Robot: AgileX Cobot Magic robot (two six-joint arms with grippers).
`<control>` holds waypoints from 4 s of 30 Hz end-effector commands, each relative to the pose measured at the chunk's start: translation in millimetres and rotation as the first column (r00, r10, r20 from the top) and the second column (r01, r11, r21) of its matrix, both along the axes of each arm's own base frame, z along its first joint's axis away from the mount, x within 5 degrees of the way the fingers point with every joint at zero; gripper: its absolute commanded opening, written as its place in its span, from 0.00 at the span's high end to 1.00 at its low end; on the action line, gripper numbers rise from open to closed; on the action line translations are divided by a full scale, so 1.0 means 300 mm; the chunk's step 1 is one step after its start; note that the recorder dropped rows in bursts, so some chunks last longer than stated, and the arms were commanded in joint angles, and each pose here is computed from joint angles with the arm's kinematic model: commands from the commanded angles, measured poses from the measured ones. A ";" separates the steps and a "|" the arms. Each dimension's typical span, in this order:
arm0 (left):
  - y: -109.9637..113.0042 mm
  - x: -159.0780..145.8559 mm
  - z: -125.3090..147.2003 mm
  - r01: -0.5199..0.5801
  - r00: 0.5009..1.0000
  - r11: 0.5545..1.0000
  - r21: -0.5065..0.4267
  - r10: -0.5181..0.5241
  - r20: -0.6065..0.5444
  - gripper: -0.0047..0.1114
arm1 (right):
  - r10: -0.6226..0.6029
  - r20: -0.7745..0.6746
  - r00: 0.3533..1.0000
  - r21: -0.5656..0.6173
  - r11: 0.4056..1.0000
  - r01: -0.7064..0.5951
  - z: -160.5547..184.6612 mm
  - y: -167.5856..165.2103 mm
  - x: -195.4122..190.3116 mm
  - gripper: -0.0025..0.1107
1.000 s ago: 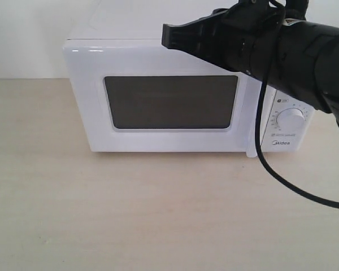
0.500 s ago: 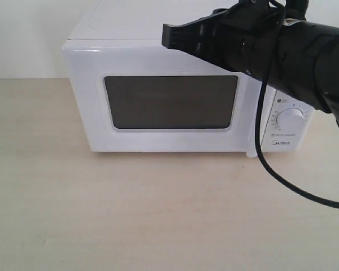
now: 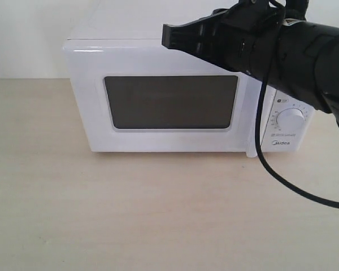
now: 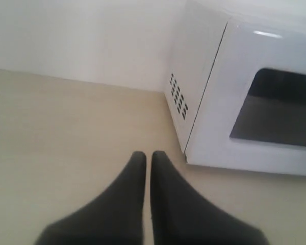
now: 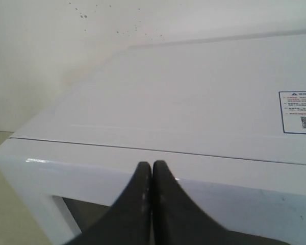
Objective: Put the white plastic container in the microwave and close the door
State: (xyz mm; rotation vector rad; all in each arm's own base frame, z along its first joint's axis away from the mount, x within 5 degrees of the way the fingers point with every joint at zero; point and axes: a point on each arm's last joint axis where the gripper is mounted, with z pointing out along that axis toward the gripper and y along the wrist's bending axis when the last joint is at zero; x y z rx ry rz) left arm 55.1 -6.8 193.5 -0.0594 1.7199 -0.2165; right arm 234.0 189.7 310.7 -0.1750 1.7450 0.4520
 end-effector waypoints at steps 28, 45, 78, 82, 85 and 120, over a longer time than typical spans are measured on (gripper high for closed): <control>0.000 -0.004 -0.028 0.016 0.998 0.997 0.079 -0.011 -0.069 0.92 | -0.005 0.022 1.000 -0.002 1.000 0.005 0.016 -0.008 0.001 0.98; 0.000 -0.004 -0.028 0.016 0.998 0.997 0.079 -0.011 -0.069 0.92 | 0.278 0.163 0.947 -0.069 0.960 -0.270 0.252 -0.161 -0.211 0.98; 0.000 -0.004 -0.028 0.016 0.998 0.997 0.079 -0.011 -0.069 0.92 | -0.301 0.177 0.937 0.318 0.918 0.235 -0.244 -0.610 -0.599 0.98; 0.000 -0.004 -0.028 0.016 0.998 0.997 0.079 -0.011 -0.069 0.92 | -0.290 0.216 0.932 0.278 0.934 0.226 -0.249 -0.608 -0.609 0.98; 0.000 -0.004 -0.028 0.016 0.998 0.997 0.079 -0.011 -0.069 0.92 | -0.255 0.259 0.932 0.137 0.964 0.226 -0.255 -0.602 -0.609 0.98; 0.000 -0.004 -0.028 0.018 0.998 0.996 0.085 -0.012 -0.069 0.92 | -0.270 -0.033 0.962 -0.173 0.950 0.261 -0.429 -0.617 -0.603 0.98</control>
